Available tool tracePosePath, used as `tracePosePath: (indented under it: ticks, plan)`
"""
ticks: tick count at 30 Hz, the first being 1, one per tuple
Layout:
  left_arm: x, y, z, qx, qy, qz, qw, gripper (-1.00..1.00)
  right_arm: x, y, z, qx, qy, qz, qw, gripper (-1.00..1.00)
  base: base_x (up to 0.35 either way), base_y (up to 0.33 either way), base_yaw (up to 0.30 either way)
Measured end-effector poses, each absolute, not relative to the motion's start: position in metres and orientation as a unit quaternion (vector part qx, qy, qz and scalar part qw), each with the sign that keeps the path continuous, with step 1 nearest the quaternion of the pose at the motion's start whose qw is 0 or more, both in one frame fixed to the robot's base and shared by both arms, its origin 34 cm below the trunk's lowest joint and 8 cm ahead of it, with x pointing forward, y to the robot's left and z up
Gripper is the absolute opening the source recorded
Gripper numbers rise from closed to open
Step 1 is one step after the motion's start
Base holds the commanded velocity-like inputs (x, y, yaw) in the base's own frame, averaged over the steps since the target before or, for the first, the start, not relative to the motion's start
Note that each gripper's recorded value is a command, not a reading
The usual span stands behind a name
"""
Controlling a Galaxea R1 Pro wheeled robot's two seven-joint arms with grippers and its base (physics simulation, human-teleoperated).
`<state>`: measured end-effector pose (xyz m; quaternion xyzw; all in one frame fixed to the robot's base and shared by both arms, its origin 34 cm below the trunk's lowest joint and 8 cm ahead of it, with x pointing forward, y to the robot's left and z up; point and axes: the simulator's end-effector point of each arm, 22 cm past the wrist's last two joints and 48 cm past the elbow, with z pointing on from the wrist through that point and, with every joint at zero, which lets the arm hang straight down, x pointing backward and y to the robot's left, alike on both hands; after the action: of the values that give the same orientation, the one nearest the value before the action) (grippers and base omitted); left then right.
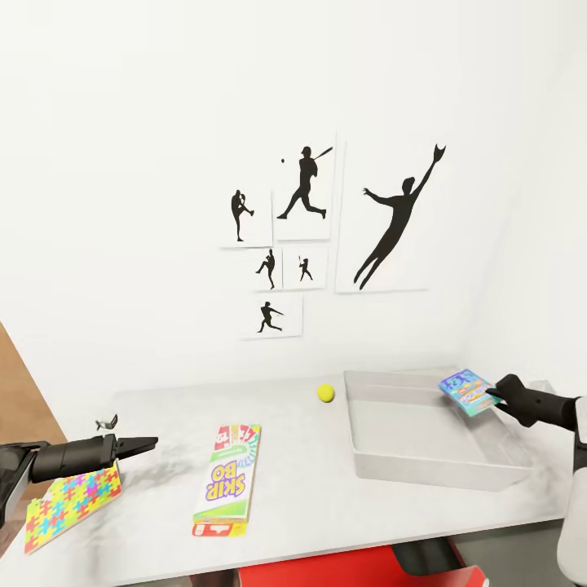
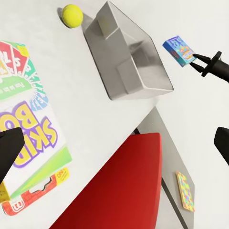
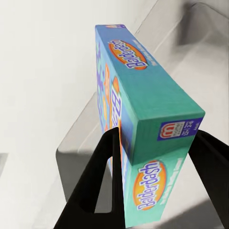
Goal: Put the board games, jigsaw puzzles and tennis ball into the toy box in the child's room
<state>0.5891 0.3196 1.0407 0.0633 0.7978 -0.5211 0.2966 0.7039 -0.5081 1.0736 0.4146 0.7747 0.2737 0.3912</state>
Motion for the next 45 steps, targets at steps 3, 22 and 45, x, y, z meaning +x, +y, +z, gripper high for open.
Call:
tracePosePath:
  ticks: [3,22,45]
  plan:
    - [0.589,0.319,1.041,0.063,0.798,-0.521,0.297,1.0,0.706,-0.502,1.072,0.406,0.782,0.27,0.387,-1.0,0.0,0.0,0.0]
    - [0.589,0.319,1.041,0.063,0.798,-0.521,0.297,1.0,0.71,-0.486,1.067,0.376,0.808,0.251,0.377,-1.0,0.0,0.0,0.0]
    - [0.589,0.318,1.04,0.064,0.797,-0.522,0.296,1.0,0.705,-0.487,1.06,0.374,0.814,0.243,0.372,-1.0,0.0,0.0,0.0]
